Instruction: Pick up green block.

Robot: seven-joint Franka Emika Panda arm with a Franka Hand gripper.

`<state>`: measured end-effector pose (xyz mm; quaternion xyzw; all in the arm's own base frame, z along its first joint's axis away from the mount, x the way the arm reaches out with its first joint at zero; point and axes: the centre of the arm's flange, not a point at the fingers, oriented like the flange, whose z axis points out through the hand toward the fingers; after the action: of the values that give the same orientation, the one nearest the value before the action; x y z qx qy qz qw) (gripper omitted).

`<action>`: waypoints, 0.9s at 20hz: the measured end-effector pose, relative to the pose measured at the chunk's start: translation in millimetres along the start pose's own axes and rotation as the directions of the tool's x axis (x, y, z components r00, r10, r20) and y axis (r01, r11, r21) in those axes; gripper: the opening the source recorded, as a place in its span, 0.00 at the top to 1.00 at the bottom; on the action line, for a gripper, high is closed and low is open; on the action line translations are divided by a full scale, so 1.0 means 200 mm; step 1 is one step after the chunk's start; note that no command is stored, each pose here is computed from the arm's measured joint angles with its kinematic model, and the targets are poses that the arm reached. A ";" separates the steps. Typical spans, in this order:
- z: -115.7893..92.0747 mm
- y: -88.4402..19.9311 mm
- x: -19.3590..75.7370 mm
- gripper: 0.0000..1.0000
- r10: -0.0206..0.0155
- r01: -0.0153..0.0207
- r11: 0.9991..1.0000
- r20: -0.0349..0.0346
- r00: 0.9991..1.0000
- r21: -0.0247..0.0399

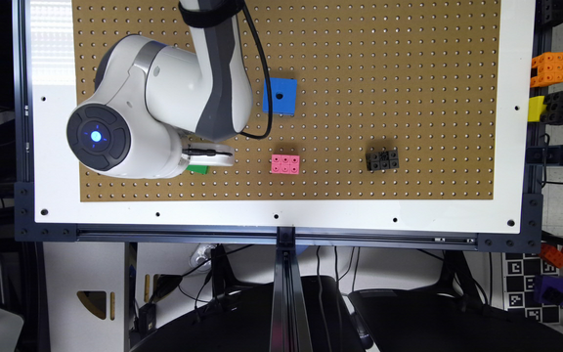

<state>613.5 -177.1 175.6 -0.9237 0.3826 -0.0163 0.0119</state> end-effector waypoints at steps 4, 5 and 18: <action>0.00 -0.04 -0.017 1.00 -0.009 0.009 1.000 0.000 1.000 0.004; 0.00 -0.04 -0.017 1.00 -0.009 0.009 1.000 0.000 1.000 0.004; 0.00 -0.03 -0.017 1.00 -0.009 0.009 1.000 0.002 1.000 0.003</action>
<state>615.9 -169.8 175.7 -0.9254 0.3785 -0.0159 0.0135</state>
